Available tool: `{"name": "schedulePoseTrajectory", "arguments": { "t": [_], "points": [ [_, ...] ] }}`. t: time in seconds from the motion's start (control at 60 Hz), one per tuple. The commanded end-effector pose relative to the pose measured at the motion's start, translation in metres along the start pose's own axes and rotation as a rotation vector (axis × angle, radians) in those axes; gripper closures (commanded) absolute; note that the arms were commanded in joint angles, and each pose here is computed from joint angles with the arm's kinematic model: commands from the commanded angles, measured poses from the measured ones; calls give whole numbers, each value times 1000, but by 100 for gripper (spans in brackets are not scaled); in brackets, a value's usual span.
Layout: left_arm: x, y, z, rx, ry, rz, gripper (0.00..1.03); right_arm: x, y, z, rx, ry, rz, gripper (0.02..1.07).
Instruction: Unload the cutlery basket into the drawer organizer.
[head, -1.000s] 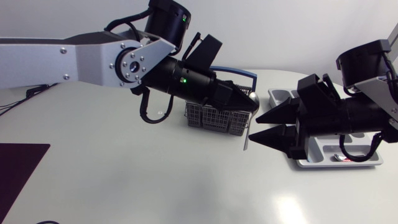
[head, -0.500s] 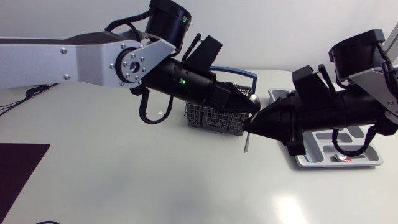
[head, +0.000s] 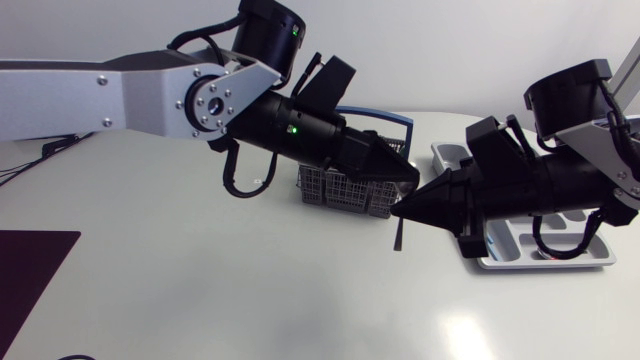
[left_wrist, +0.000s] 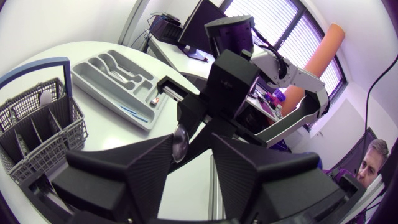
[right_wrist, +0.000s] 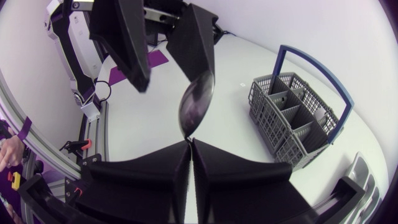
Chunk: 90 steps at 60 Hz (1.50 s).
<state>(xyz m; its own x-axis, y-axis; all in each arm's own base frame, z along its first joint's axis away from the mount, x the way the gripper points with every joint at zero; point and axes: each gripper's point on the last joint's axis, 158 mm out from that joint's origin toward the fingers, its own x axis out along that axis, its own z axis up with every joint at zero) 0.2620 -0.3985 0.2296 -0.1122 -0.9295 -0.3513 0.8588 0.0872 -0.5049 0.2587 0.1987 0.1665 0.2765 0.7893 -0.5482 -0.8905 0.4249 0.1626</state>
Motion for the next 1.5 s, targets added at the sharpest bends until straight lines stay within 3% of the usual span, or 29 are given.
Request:
{"name": "schedulePoseTrajectory", "arguments": {
  "t": [0.0,0.217,0.467,0.717,0.95,1.267,1.433,1.483],
  "points": [
    [-7,2,22,35,-38,8,33,1,-4,-20,33,32,-17,100],
    [-32,45,47,13,-103,201,30,-31,-60,-59,66,104,-224,100],
    [-62,120,23,-8,-57,541,30,-105,-137,-134,47,254,-609,100],
    [-81,151,-2,-22,-8,658,30,-173,-188,-201,52,360,-828,100],
    [-90,169,-16,-46,16,716,30,-206,-221,-240,41,418,-926,99],
    [-118,188,-39,-75,41,788,30,-215,-249,-284,36,502,-976,98],
    [-132,194,-48,-87,44,813,30,-222,-253,-291,40,539,-1006,93],
    [-134,197,-51,-91,45,817,30,-224,-253,-293,46,544,-1009,87]
  ]
}}
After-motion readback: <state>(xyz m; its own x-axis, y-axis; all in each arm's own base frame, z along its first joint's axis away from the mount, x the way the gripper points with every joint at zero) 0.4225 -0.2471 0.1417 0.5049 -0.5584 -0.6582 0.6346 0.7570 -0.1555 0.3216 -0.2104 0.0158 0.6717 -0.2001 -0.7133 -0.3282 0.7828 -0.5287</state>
